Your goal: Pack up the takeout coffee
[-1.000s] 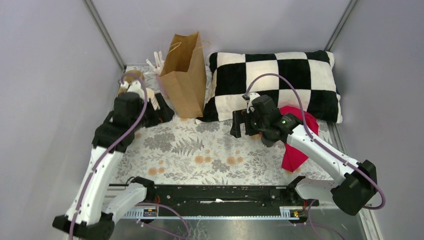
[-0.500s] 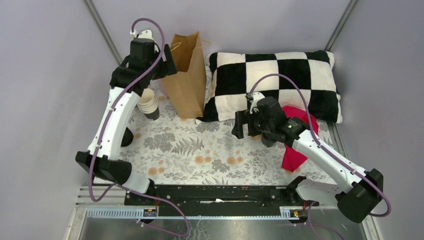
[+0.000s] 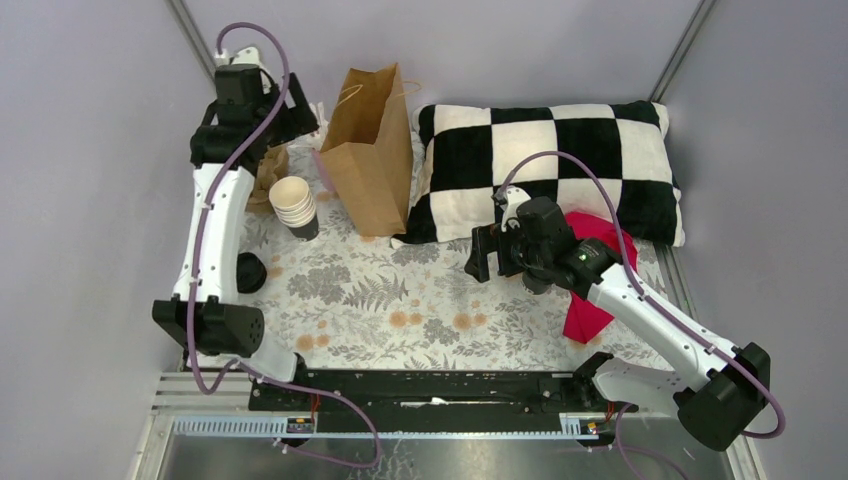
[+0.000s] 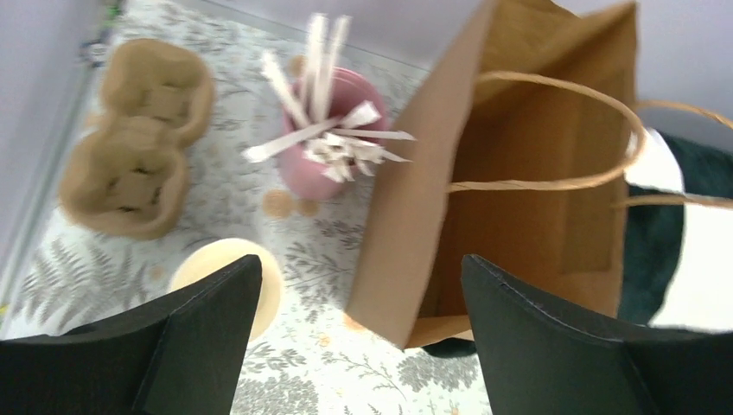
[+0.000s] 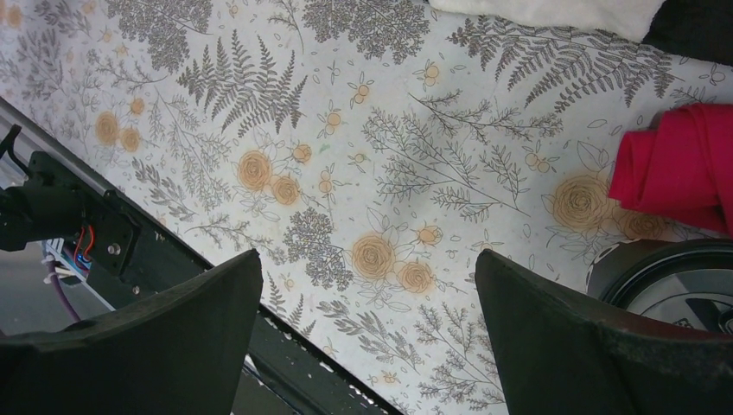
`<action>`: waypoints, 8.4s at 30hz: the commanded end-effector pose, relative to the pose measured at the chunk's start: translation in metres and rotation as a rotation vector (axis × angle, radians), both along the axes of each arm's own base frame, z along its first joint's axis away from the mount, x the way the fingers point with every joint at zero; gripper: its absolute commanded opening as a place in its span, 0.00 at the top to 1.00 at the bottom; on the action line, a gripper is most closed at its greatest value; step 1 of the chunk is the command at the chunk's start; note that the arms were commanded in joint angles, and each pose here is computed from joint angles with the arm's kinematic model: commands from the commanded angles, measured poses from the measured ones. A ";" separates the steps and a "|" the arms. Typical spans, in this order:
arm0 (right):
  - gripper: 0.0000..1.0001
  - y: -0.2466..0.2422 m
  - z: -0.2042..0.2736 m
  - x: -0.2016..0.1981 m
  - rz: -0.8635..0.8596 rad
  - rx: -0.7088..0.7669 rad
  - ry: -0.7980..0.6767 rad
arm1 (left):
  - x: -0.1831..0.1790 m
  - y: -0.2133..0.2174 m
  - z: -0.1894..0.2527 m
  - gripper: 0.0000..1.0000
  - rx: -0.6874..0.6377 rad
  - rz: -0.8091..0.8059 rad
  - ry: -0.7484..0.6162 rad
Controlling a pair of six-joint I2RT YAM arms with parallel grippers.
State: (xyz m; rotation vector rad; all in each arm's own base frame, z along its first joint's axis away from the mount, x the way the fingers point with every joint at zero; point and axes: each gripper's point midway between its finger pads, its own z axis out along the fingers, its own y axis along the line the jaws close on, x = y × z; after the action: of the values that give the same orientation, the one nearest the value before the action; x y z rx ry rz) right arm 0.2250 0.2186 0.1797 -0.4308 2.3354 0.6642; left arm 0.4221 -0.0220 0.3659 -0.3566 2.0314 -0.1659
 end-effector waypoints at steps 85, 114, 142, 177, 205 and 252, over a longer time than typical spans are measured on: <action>0.00 -0.045 0.074 0.021 -0.184 -0.052 -0.265 | -0.265 -0.141 -0.015 1.00 -0.179 -0.922 -0.068; 0.00 -0.080 0.113 0.012 -0.309 0.008 -0.439 | -0.207 -0.183 -0.072 0.74 0.024 -0.940 0.173; 0.00 -0.071 0.123 -0.014 -0.219 0.136 -0.455 | -0.041 0.050 -0.038 0.01 0.014 0.285 0.059; 0.00 -0.074 0.115 -0.027 -0.188 0.169 -0.477 | 0.016 0.206 -0.224 0.50 -0.837 0.532 -0.125; 0.00 -0.068 0.108 -0.024 -0.172 0.164 -0.460 | 0.019 0.218 -0.259 0.65 -0.749 0.575 -0.202; 0.00 -0.065 0.103 -0.024 -0.161 0.163 -0.449 | 0.039 0.217 -0.245 0.78 -0.793 0.552 -0.229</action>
State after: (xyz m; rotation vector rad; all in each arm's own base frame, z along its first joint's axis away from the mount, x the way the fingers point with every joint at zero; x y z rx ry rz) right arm 0.2005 0.1483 0.2761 -0.2594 1.8892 0.5774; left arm 0.4515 0.1903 0.1013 -1.3334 1.5407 -0.5919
